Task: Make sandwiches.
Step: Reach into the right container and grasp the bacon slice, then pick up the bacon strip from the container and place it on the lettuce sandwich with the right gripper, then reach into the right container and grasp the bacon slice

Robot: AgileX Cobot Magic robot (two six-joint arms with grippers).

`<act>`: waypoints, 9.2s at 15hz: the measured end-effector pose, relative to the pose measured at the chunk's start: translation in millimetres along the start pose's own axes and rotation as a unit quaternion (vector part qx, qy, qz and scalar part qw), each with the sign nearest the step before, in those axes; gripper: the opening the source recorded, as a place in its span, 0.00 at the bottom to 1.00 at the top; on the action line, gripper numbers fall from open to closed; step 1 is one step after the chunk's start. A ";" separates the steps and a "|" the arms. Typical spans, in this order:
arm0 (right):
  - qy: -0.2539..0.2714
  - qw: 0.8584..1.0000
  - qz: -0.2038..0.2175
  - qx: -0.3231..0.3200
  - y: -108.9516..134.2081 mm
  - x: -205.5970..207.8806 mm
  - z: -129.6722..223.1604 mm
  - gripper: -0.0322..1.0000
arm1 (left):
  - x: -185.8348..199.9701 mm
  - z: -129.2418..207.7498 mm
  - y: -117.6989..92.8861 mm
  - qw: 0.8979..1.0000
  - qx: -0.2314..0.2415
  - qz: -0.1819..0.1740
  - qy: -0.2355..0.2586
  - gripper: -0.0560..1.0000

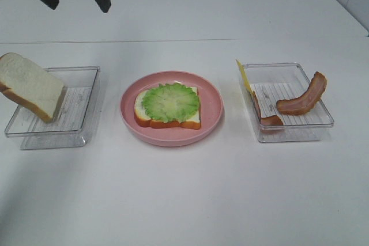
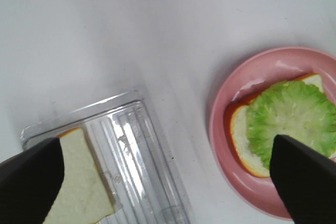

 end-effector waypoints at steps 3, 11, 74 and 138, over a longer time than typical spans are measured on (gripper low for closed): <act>0.000 1.000 0.000 0.000 0.0 0.0 0.0 0.76 | 23.3 22.7 25.7 1.000 0.023 -0.017 0.014 0.99; 0.051 0.998 -0.002 -0.029 1.7 -9.0 -7.4 0.76 | 127.6 157.4 7.3 0.999 0.013 -0.041 0.030 0.99; 0.450 0.890 -0.050 -0.056 -28.5 -363.8 -162.8 0.05 | 195.7 411.2 -14.0 0.930 0.066 -0.157 -0.326 0.99; 0.471 0.882 -0.004 -0.003 109.6 -339.8 -123.7 0.80 | 195.7 411.2 -14.0 0.930 0.066 -0.157 -0.326 0.99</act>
Point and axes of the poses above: a point on each arm's last joint axis where the gripper is mounted, x pointing back along that axis away from the gripper, y along the wrist's bending axis when the last joint is at zero, z = x × y, the point moved 5 cm from there along -x, pointing out along that axis toward the gripper, and after that the axes turned 3 degrees about -x, right-handed, at the moved point
